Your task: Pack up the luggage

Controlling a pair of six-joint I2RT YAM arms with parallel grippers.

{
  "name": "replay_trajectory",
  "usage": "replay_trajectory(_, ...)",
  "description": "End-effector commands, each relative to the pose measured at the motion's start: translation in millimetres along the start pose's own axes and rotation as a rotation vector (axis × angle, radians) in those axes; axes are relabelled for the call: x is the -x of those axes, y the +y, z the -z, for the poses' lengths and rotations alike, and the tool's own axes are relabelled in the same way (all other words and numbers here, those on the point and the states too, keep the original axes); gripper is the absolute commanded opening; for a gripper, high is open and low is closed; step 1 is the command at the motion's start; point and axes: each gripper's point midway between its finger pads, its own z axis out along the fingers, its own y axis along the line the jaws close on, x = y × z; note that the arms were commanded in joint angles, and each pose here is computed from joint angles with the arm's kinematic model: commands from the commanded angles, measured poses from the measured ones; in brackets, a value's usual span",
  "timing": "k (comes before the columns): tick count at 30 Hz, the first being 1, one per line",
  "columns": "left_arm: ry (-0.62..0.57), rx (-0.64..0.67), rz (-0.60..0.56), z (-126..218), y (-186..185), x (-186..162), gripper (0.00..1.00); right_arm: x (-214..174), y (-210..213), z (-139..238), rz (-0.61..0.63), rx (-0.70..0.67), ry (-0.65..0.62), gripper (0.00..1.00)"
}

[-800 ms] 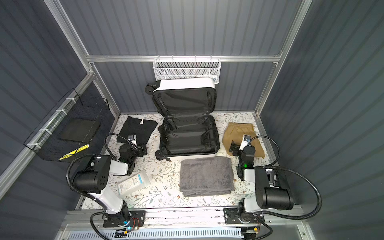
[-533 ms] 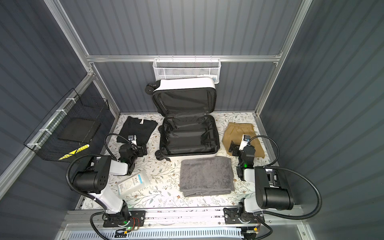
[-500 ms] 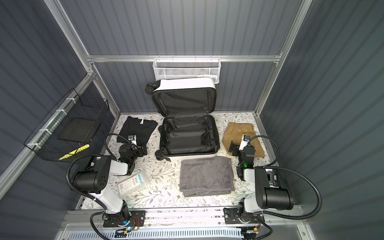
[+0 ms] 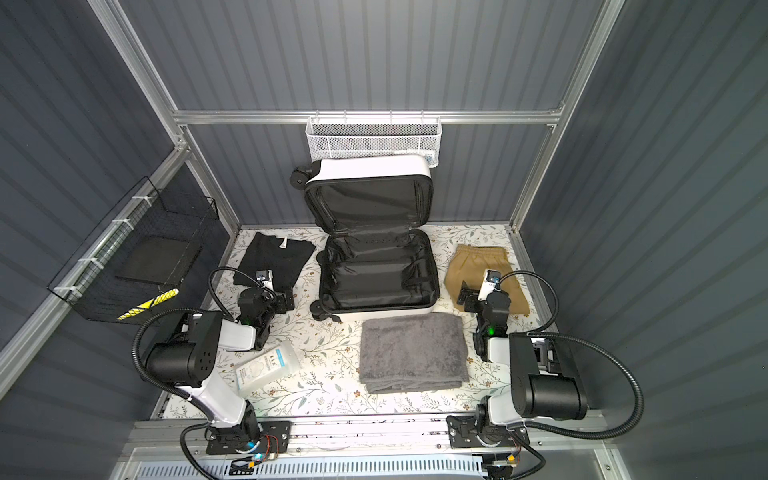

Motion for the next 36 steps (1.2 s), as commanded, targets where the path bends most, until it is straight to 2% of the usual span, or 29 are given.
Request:
replay_trajectory(1,0.001,-0.011,-0.020,-1.2,-3.9,-0.4,1.00,7.2,3.1,-0.8,0.014,0.013,-0.016,0.99)
replay_trajectory(12,0.000,-0.015,-0.019,-0.9,-4.4,0.3,1.00,9.1,1.6,1.1,0.005,0.007,-0.030,0.99)
replay_trajectory(19,-0.003,0.060,0.005,7.0,8.8,19.0,1.00,30.9,-26.0,29.7,-0.065,-0.149,-0.105,0.99)
replay_trajectory(21,0.017,0.084,0.013,9.8,13.0,27.6,1.00,31.5,-37.7,38.8,-0.105,-0.222,-0.079,0.99)
replay_trajectory(24,0.052,0.116,0.045,14.6,18.5,42.2,1.00,44.5,-39.2,49.9,-0.128,-0.242,-0.039,0.99)
replay_trajectory(26,0.059,0.112,0.090,21.0,17.6,55.6,1.00,53.9,-39.5,58.4,-0.217,-0.250,-0.033,0.99)
replay_trajectory(28,0.064,0.107,0.153,30.6,16.4,69.8,1.00,60.2,-47.8,70.9,-0.411,-0.302,-0.047,0.99)
replay_trajectory(30,0.060,0.090,0.195,39.3,12.7,83.9,1.00,70.3,-38.2,77.2,-0.465,-0.243,-0.030,0.99)
replay_trajectory(36,0.140,0.023,0.303,68.5,-6.7,114.7,1.00,91.4,12.2,86.0,-0.438,0.016,0.103,0.99)
